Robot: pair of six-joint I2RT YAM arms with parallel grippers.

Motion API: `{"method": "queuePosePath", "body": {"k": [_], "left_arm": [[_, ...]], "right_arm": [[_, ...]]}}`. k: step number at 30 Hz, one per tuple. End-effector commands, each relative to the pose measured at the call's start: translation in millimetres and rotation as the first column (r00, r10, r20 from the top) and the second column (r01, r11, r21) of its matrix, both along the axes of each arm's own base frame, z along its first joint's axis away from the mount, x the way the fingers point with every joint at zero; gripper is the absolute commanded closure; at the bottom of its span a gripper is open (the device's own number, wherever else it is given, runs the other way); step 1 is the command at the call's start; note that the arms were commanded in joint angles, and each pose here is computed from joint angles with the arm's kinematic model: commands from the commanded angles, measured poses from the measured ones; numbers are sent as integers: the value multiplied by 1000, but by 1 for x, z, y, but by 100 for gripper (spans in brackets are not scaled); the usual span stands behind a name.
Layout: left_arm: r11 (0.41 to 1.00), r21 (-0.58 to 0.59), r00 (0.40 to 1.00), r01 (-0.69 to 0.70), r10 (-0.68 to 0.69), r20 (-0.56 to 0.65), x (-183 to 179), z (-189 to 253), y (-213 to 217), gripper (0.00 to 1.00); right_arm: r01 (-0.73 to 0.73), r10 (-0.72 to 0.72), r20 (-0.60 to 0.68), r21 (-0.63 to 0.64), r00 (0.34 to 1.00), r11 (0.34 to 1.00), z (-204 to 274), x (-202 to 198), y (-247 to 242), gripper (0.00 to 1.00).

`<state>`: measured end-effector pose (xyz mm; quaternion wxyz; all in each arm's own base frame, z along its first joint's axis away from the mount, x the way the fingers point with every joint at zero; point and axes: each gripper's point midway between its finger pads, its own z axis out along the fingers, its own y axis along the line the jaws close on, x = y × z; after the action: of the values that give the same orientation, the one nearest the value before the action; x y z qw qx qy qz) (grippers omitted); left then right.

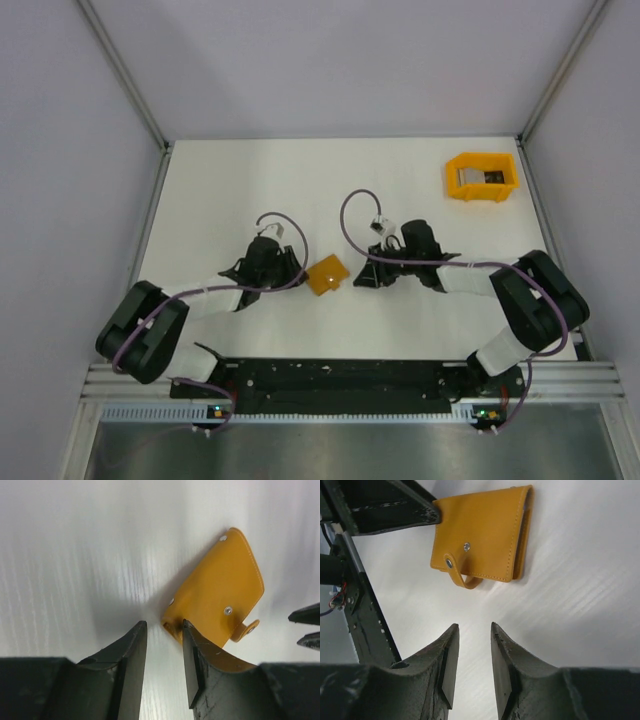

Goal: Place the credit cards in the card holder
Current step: Open the card holder at the center of the board, then move the storage box to the center of the board.

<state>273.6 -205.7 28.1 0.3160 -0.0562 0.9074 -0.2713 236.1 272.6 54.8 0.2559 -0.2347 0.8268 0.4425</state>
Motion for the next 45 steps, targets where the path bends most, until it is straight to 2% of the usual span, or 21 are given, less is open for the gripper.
{"method": "queuePosePath", "body": {"k": [1, 4, 5, 7, 10, 14, 17, 19, 23, 27, 30, 32, 35, 36, 39, 40, 42, 43, 45], "left_arm": [[998, 46, 999, -40, 41, -18, -19, -3, 21, 57], [998, 32, 995, -54, 51, 84, -14, 21, 27, 38], [998, 28, 992, -50, 46, 122, -11, 28, 27, 34], [999, 29, 982, -29, 24, 187, -3, 41, 24, 30], [999, 34, 965, -4, -5, 261, 13, 61, 17, 25], [998, 55, 963, 29, -42, 265, 23, 67, 10, 25], [997, 64, 968, 39, -54, 246, 21, 59, 9, 22], [997, 66, 971, 52, -66, 232, 19, 50, 8, 22], [997, 78, 980, 29, -44, 195, 14, 24, 14, 23], [998, 50, 983, 48, -57, 175, 4, 17, 12, 28], [998, 59, 982, -3, -8, 191, 3, 23, 22, 28], [999, 47, 974, -12, 1, 225, 4, 36, 23, 26], [999, 48, 963, 1, -14, 269, 8, 58, 22, 21], [999, 53, 961, 6, -21, 277, 10, 64, 21, 21], [997, 73, 957, 21, -41, 287, 14, 73, 19, 20], [997, 75, 955, 26, -47, 292, 15, 76, 19, 20], [997, 66, 954, 28, -47, 297, 15, 80, 17, 19], [998, 61, 954, 29, -46, 296, 15, 80, 17, 18], [998, 54, 955, 40, -55, 290, 14, 81, 15, 18]], "right_arm": [[210, -213, -64, -51, 975, 976, -2, 26, -7, 67], [306, -313, -141, -67, 939, 950, -1, 37, -4, 64], [312, -313, -160, -33, 936, 950, 4, 37, 2, 62], [332, -330, -178, -15, 927, 943, 6, 38, 12, 49], [367, -379, -211, -93, 901, 926, -2, 43, 30, 47], [395, -390, -306, -48, 869, 918, -10, 42, 53, 45], [413, -403, -285, -26, 870, 910, -5, 59, 63, 44], [358, -347, -257, -6, 902, 934, 2, 68, 76, 44], [328, -320, -241, -4, 916, 945, 9, 85, 87, 44], [291, -280, -233, 12, 931, 957, 17, 92, 89, 44], [362, -355, -144, 25, 924, 932, 39, 111, 60, 42], [441, -440, -71, -2, 895, 897, 58, 138, 22, 40], [582, -577, 78, -94, 813, 808, 87, 187, -45, 35], [621, -609, 126, -114, 783, 775, 97, 201, -64, 29], [712, -683, 202, -218, 702, 668, 106, 238, -120, 25], [729, -687, 246, -235, 684, 643, 108, 249, -135, 22], [784, -722, 308, -286, 619, 550, 111, 272, -167, 8], [797, -734, 321, -321, 599, 511, 109, 283, -180, 7], [808, -739, 336, -327, 584, 490, 109, 304, -193, 6]]}}
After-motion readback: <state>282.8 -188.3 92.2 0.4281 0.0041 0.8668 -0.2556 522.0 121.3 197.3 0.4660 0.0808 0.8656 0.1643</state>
